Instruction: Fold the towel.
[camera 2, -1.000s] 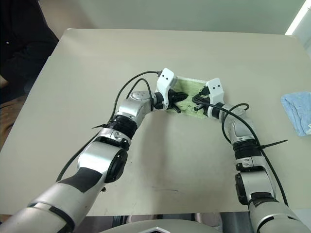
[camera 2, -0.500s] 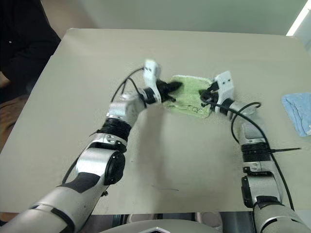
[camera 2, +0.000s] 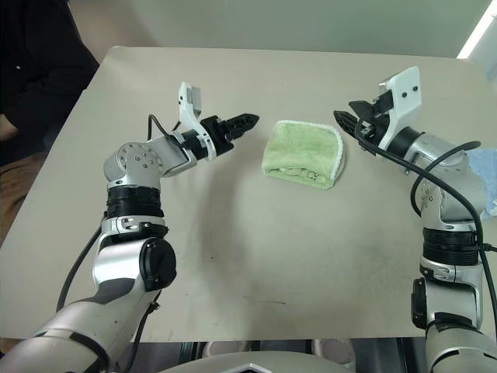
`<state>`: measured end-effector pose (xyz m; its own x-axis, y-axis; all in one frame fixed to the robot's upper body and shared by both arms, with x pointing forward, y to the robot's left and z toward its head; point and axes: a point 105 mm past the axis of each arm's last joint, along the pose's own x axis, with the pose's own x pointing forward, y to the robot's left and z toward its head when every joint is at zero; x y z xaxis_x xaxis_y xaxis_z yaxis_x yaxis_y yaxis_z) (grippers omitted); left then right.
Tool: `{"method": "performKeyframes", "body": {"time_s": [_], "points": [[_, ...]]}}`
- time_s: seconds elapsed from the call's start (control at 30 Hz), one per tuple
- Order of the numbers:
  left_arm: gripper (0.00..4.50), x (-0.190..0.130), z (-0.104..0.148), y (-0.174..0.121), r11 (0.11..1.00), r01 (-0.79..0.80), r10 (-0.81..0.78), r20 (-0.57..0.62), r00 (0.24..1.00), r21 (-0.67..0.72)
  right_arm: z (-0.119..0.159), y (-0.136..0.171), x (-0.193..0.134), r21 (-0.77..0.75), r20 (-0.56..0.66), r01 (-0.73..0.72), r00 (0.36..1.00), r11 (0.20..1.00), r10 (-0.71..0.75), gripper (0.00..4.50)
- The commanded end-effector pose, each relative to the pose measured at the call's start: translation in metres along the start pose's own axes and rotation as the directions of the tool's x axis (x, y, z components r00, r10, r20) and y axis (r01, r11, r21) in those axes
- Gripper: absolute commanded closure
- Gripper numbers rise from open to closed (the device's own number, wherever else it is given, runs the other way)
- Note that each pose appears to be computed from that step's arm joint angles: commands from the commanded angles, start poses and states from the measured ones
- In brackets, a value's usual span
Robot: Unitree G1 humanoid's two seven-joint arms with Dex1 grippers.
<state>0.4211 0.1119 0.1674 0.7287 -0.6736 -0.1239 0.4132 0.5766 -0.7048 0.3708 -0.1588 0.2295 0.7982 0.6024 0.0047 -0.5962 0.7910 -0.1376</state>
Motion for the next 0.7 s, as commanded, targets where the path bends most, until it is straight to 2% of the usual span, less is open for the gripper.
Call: {"method": "performKeyframes", "body": {"time_s": [0.03, 0.07, 0.13, 0.17, 0.43, 0.6, 0.7], "points": [[0.39, -0.001, -0.004, 0.002, 0.995, -0.002, 0.0, -0.025, 1.0, -0.098, 0.018, 0.0, -0.003, -0.023, 0.066, 0.013, 0.998, 1.0, -0.012, 1.18], [0.04, 0.001, -0.009, 0.007, 0.994, -0.035, 0.029, -0.053, 0.998, -0.101, 0.02, -0.001, -0.002, -0.018, 0.076, 0.027, 0.997, 0.999, -0.026, 0.83], [0.0, 0.004, -0.019, 0.013, 0.995, -0.079, 0.071, -0.107, 0.992, -0.068, 0.023, -0.004, -0.002, -0.006, 0.096, 0.051, 0.994, 0.999, -0.05, 0.12], [0.0, 0.006, -0.024, 0.015, 0.994, -0.091, 0.082, -0.13, 0.988, -0.064, 0.024, -0.005, -0.002, -0.004, 0.1, 0.055, 0.993, 0.998, -0.055, 0.05], [0.0, 0.029, -0.058, -0.005, 0.998, -0.021, 0.006, -0.262, 0.965, -0.054, 0.028, -0.004, -0.003, -0.006, 0.114, 0.057, 0.992, 0.998, -0.056, 0.05], [0.0, 0.041, -0.071, -0.015, 0.997, 0.02, -0.042, -0.296, 0.954, -0.075, 0.027, -0.004, -0.005, -0.009, 0.113, 0.062, 0.992, 0.998, -0.06, 0.05], [0.0, 0.047, -0.072, -0.019, 0.994, 0.029, -0.058, -0.277, 0.959, -0.109, 0.027, -0.004, -0.006, -0.011, 0.111, 0.065, 0.992, 0.998, -0.064, 0.05]]}}
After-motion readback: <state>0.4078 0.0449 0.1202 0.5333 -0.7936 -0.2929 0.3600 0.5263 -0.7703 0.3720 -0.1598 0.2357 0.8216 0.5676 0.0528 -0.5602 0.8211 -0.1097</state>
